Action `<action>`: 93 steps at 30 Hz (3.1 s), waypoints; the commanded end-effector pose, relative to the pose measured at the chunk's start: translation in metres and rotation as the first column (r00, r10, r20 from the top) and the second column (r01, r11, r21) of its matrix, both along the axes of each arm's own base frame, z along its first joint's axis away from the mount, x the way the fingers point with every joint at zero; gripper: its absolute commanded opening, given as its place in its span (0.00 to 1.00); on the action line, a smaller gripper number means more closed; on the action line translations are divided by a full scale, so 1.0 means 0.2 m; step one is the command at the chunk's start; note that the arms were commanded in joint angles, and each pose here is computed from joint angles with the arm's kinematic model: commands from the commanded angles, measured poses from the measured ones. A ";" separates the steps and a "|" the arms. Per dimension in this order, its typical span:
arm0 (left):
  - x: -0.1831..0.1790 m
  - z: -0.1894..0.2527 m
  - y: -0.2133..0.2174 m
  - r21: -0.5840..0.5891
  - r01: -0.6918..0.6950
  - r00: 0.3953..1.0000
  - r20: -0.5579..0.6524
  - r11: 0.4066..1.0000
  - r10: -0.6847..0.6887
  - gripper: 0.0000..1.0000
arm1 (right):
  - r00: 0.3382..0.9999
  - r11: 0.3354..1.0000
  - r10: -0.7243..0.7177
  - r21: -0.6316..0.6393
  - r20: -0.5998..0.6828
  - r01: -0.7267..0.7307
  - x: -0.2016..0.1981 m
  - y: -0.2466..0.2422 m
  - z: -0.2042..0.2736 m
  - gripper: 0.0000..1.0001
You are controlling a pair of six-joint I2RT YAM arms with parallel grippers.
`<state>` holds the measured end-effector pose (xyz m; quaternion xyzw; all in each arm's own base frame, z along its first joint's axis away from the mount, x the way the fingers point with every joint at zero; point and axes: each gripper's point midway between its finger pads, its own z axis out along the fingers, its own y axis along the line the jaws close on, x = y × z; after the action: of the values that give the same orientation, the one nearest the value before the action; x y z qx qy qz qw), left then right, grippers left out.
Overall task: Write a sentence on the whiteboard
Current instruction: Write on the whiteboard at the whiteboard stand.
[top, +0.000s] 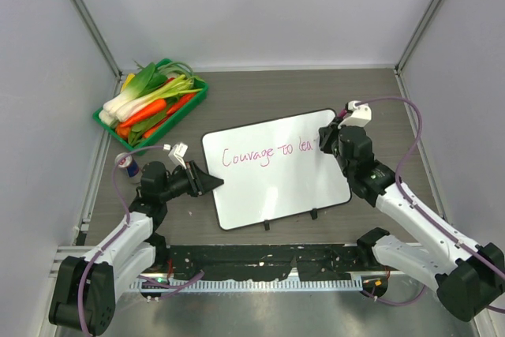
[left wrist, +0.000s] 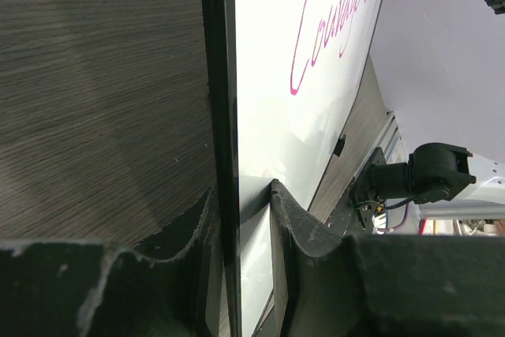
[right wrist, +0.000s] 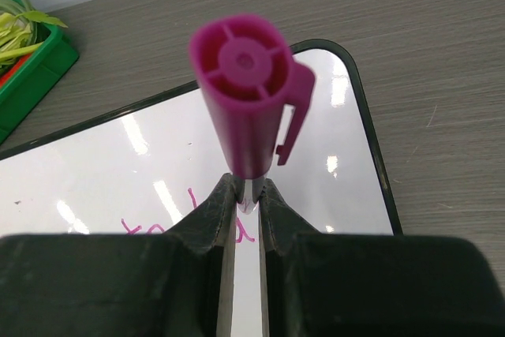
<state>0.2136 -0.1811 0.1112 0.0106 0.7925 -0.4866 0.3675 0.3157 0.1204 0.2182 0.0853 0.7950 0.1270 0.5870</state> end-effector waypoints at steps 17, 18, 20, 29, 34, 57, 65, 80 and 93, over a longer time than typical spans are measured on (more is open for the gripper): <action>0.03 0.02 0.01 0.023 -0.011 0.998 0.060 1.000 0.010 0.00 | 0.998 0.998 -0.063 -0.023 0.007 0.063 0.07 -0.04 -0.01 0.01; 0.03 0.02 0.01 0.024 -0.009 0.998 0.058 1.000 0.008 0.00 | 0.998 0.998 -0.066 -0.022 0.007 0.066 0.08 -0.05 -0.01 0.01; 0.03 0.02 0.01 0.023 -0.008 0.998 0.059 1.000 0.007 0.00 | 0.998 0.998 -0.059 -0.014 0.009 0.059 0.08 -0.04 -0.02 0.01; 0.03 0.02 0.01 0.023 -0.011 0.998 0.059 1.000 0.010 0.00 | 1.000 1.000 0.023 0.013 -0.012 -0.022 0.05 0.03 -0.06 0.01; 0.03 0.02 0.01 0.024 -0.011 0.998 0.058 1.000 0.010 0.00 | 0.998 0.999 0.035 0.001 -0.048 -0.035 0.01 0.02 -0.13 0.01; 0.03 0.02 0.01 0.024 -0.011 0.998 0.058 1.000 0.010 0.00 | 0.999 0.999 -0.041 -0.029 -0.036 0.040 -0.01 -0.06 -0.10 0.01; 0.03 0.02 0.01 0.023 -0.008 0.998 0.059 1.000 0.007 0.00 | 0.999 0.999 -0.049 -0.002 0.016 0.049 0.03 -0.05 0.02 0.01; 0.03 0.02 0.01 0.023 -0.010 0.998 0.059 1.000 0.008 0.00 | 0.994 0.997 -0.076 0.027 0.084 0.074 0.14 -0.02 0.19 0.01; 0.03 0.02 0.01 0.023 -0.010 0.998 0.059 1.000 0.008 0.00 | 0.995 0.996 -0.086 0.008 0.051 0.086 0.18 -0.03 0.09 0.01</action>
<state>0.2135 -0.1811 0.1111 0.0104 0.7925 -0.4869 0.3670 0.3425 0.1162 0.2173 0.1073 0.7959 0.0987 0.5876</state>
